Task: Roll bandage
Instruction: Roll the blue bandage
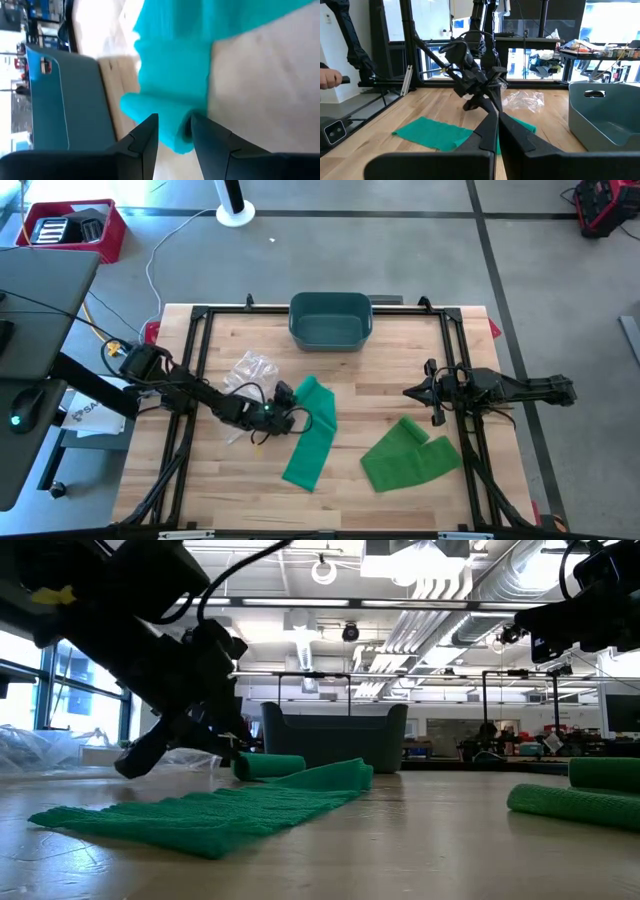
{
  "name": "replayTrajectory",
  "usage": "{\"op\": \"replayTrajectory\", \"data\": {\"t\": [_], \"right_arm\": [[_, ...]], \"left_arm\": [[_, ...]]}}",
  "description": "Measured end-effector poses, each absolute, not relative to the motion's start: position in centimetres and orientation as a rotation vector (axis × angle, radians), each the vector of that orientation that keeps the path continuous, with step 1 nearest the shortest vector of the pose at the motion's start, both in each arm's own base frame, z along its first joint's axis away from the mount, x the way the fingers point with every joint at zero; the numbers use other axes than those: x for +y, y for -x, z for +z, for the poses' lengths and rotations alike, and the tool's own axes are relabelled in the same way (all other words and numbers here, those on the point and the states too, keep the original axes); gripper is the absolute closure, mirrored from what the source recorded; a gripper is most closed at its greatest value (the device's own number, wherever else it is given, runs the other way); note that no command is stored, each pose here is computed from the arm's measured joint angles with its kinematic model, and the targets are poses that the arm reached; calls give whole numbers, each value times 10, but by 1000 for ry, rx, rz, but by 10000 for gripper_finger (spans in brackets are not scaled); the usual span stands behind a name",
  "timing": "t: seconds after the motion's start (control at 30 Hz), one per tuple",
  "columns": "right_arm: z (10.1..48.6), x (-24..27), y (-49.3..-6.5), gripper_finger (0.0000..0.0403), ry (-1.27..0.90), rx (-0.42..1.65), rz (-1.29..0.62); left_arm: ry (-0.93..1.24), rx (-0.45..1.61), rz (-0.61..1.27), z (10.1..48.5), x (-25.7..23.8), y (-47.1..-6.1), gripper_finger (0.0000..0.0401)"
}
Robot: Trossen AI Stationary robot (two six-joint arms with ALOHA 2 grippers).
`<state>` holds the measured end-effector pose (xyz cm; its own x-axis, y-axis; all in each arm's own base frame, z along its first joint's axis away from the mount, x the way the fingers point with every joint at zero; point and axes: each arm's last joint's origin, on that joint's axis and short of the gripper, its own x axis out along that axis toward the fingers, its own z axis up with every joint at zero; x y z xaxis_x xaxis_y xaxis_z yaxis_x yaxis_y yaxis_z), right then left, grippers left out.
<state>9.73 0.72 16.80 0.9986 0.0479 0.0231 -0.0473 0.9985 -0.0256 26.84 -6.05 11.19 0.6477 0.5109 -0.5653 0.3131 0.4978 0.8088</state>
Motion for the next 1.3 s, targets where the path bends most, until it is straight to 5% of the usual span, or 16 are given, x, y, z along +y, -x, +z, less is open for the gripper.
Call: {"op": "replayTrajectory", "data": {"t": [0.97, 1.3], "right_arm": [[168, 7, -97, 396, 25, -23, 48], [168, 7, -97, 396, 25, -23, 47]], "left_arm": [[-1119, 959, 41, 100, -30, -280, 293], [-1067, 897, 145, 104, -33, -284, 394]]}}
